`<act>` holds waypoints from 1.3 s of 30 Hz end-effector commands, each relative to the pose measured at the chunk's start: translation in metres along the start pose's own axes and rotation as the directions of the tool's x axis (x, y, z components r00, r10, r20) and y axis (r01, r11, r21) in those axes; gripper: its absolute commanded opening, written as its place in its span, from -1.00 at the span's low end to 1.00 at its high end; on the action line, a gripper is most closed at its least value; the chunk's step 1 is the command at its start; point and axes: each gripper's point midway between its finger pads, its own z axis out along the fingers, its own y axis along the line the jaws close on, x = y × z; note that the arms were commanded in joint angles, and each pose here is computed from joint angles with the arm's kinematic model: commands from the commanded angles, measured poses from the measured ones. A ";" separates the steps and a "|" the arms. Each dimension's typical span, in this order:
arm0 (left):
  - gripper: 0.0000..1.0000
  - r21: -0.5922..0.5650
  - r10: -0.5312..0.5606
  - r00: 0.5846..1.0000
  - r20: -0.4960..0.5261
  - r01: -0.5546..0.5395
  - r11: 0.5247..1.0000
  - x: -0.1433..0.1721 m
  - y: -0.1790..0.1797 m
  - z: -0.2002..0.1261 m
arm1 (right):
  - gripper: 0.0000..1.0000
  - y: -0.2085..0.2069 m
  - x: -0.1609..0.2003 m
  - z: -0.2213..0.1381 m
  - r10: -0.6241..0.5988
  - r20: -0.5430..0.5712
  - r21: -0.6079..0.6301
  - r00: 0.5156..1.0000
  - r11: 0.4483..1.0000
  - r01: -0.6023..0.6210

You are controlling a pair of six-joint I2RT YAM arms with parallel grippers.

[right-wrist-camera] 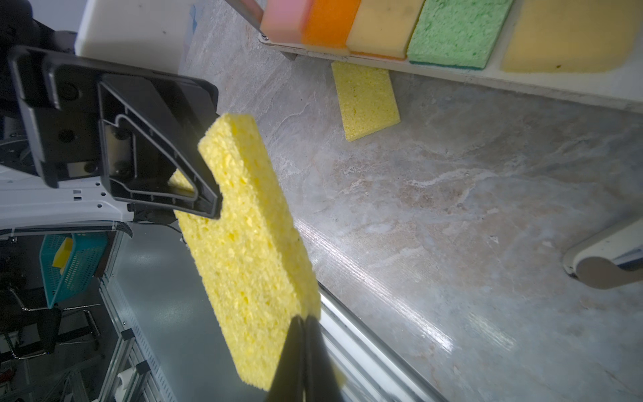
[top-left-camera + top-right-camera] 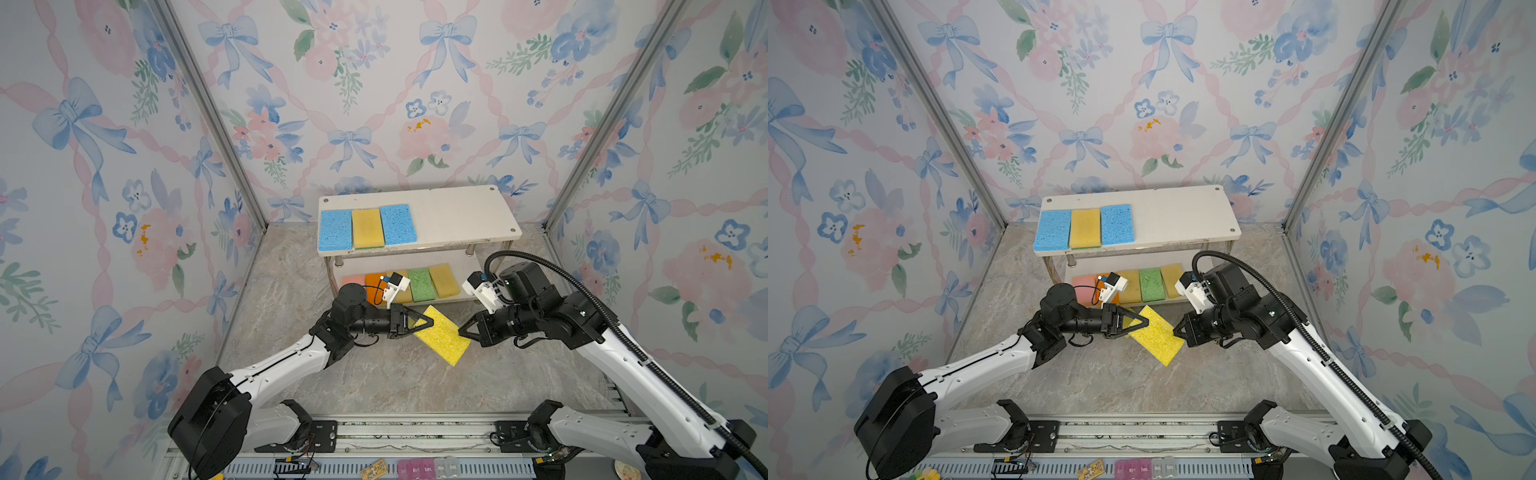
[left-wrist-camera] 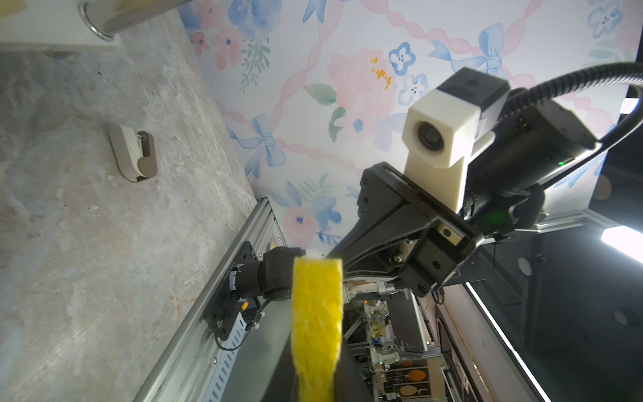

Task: Arrange cleaning sponges on a shelf
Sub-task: Pick up the cleaning sponge at the center of the table, then place the cleaning sponge at the shelf.

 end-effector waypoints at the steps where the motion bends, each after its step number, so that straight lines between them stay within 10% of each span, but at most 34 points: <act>1: -0.30 0.014 0.059 0.998 0.037 -0.060 0.998 -0.008 -0.012 -0.003 | -1.00 0.006 0.000 -0.014 -0.013 0.026 0.006 1.000 1.000 0.013; 4: 0.17 0.011 0.071 0.995 0.076 -0.072 0.997 -0.014 -0.015 -0.010 | -1.00 0.007 -0.003 -0.021 -0.019 0.043 0.015 0.999 1.000 0.018; 11: 0.54 -0.017 0.101 0.969 0.227 -0.100 0.995 -0.037 -0.019 -0.045 | -1.00 0.013 -0.010 -0.039 -0.037 0.076 0.031 0.996 0.999 0.035; 25: 0.62 -0.115 0.113 0.899 0.423 -0.070 0.991 -0.042 0.005 -0.091 | -1.00 0.049 -0.073 -0.113 0.002 0.330 -0.052 0.944 0.999 0.016; 39: 0.63 -0.394 0.184 0.828 0.530 0.048 0.918 -0.043 0.044 -0.136 | -1.00 0.025 -0.197 -0.127 0.296 0.461 -0.172 0.836 0.955 -0.243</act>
